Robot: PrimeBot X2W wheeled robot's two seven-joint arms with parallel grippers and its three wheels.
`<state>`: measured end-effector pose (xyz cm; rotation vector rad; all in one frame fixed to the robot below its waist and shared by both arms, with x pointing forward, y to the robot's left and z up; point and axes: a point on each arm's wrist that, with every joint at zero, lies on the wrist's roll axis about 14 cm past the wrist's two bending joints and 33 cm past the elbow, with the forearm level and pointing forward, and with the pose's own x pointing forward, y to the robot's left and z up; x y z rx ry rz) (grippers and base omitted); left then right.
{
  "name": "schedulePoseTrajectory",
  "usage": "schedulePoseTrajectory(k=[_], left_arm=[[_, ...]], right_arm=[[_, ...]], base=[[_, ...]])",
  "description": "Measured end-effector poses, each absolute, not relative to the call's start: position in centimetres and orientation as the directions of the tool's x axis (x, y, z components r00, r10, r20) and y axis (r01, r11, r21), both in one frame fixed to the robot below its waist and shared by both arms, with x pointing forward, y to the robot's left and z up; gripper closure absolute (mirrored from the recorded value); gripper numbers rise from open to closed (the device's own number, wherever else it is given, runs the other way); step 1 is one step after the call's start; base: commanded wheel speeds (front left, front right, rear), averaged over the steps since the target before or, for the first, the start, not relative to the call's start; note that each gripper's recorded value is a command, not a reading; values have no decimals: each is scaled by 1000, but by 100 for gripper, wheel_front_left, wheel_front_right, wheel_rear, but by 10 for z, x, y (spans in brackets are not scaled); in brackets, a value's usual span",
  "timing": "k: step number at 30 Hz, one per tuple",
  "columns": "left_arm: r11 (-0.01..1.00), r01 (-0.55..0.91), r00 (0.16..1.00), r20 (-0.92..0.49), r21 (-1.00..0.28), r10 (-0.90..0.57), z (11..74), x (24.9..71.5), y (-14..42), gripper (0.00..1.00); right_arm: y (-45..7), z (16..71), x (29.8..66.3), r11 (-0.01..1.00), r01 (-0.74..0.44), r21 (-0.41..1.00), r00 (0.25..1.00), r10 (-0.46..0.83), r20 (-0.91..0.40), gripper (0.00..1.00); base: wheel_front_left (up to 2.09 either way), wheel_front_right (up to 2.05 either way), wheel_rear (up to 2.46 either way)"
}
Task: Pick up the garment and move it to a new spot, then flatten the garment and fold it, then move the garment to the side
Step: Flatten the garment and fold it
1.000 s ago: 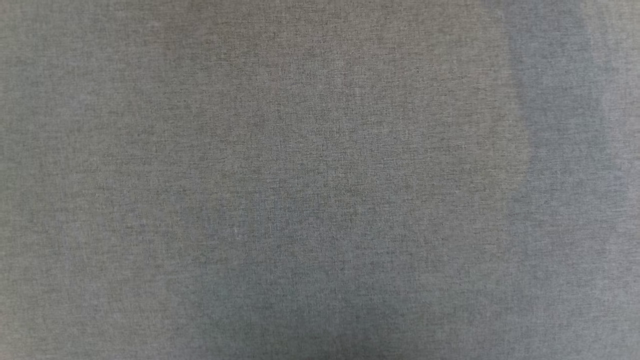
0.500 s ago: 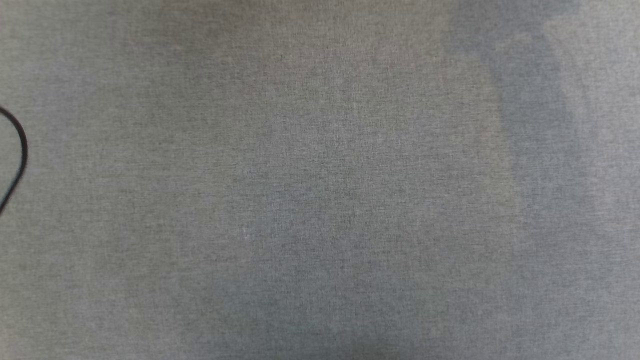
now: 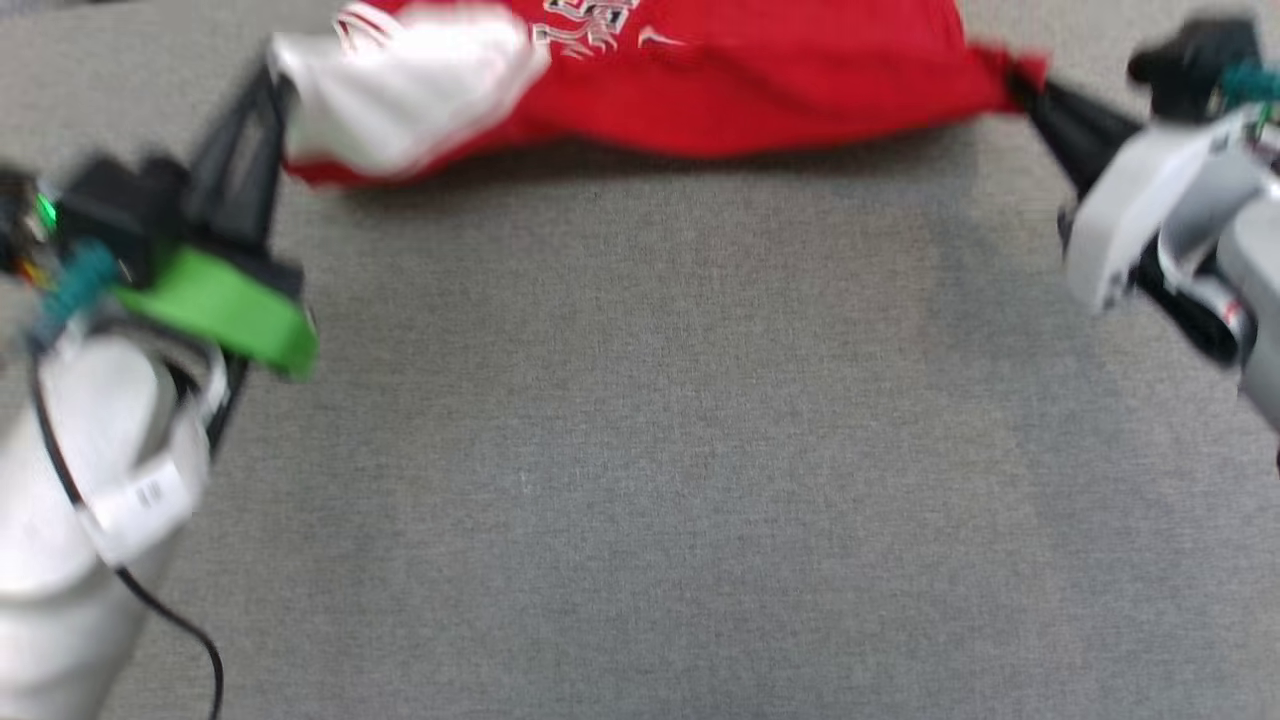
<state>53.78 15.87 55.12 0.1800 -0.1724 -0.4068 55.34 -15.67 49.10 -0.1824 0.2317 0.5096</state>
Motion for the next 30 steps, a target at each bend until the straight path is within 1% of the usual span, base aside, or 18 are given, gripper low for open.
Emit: schedulePoseTrajectory(k=[2, 4, 9, 14, 25, 30], left_arm=[[905, 383, 913, 72, 186, -402, 531, 515, 162, 100], [908, 385, 917, 45, 164, -397, 521, 498, 163, 100], [918, 384, 923, -52, 98, -381, 490, 447, 167, 100], [932, 359, 930, -111, 56, -352, 474, 406, 177, 100], [940, 336, 913, -227, -55, -340, 444, 321, 173, 100], [941, 307, 890, -308, -144, -337, 423, 286, 169, 100]], right_arm=[[-162, 479, 533, 854, -510, -106, 835, 461, -302, 100], [-165, 473, 517, 853, -514, -91, 825, 462, -324, 100], [-169, 460, 473, 854, -519, -41, 804, 471, -364, 100], [-178, 450, 433, 856, -517, -12, 784, 468, -407, 100], [-194, 438, 357, 877, -475, 70, 766, 452, -457, 100], [-198, 427, 323, 888, -444, 122, 750, 443, -491, 100]], base=[[0, 0, 0], [0, 0, 0], [0, 0, 0], [0, 0, 0], [0, 0, 0], [0, 0, 0]])
